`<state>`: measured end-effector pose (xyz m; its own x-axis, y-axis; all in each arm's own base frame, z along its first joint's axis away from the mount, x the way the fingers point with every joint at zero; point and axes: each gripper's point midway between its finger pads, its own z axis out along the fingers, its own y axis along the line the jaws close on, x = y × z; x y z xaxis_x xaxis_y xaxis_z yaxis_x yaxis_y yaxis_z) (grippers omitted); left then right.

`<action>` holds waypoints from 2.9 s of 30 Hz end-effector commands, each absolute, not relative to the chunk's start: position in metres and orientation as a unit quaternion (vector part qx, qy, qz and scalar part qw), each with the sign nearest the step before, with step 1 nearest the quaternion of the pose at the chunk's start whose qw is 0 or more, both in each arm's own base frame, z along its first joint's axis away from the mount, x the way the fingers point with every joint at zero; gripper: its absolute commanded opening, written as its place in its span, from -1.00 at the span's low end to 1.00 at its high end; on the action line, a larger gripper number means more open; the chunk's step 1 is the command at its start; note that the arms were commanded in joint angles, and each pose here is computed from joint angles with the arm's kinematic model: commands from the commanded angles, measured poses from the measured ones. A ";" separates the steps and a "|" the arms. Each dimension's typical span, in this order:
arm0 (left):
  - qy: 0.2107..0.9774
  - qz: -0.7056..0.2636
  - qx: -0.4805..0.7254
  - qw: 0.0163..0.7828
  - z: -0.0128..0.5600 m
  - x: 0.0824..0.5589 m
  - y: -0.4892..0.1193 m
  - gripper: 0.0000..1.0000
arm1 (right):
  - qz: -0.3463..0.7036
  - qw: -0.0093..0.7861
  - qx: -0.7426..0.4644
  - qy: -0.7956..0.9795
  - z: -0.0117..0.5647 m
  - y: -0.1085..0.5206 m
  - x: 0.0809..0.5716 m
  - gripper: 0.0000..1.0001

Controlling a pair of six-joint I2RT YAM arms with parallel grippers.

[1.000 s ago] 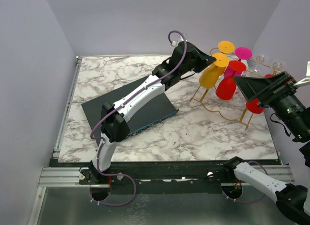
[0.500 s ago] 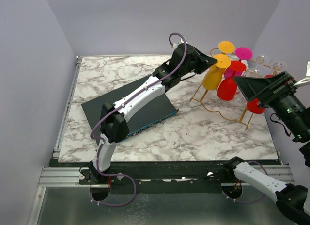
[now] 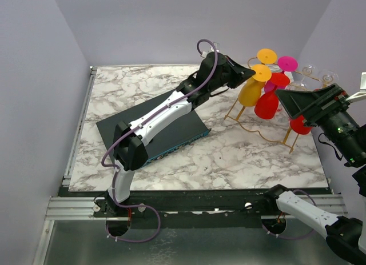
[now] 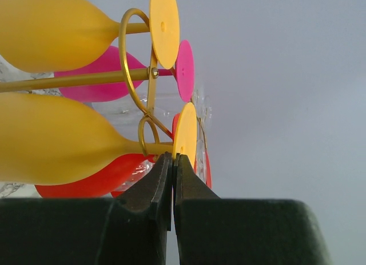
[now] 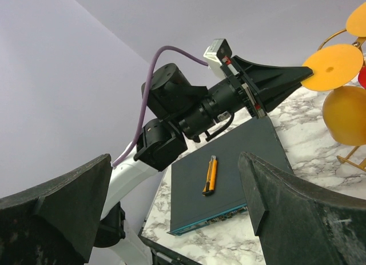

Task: Take the wine glass off the wine glass rack
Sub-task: Pick up the wine glass from the wine rack, then place the wine glass at the center of the board.

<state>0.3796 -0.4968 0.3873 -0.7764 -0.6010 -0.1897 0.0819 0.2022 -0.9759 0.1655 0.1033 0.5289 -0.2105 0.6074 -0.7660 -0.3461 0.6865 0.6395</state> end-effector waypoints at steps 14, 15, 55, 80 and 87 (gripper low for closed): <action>0.697 -0.632 -0.175 0.288 0.427 0.354 -0.478 -1.00 | 0.373 0.623 0.108 0.679 0.524 0.096 0.164 1.00; 0.697 -0.632 -0.175 0.289 0.427 0.354 -0.478 -1.00 | 0.372 0.623 0.108 0.679 0.524 0.096 0.164 1.00; 0.669 -0.644 -0.179 0.326 0.449 0.277 -0.256 -1.00 | 0.457 0.510 -0.005 0.728 0.449 0.187 0.199 1.00; 0.473 -0.807 -0.283 0.212 0.543 0.260 -0.217 -1.00 | 0.599 0.533 -0.036 0.597 0.445 0.250 0.251 0.99; 0.447 -0.826 -0.283 0.194 0.549 0.260 -0.215 -1.00 | 0.641 0.539 -0.082 0.541 0.466 0.256 0.232 0.91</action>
<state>0.2634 -0.2254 0.5292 -0.7560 -0.6068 0.2456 0.0527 -0.4304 -0.9011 0.2559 0.2537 0.4354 -0.4472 0.5894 -0.6728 -0.6655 0.2833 0.6906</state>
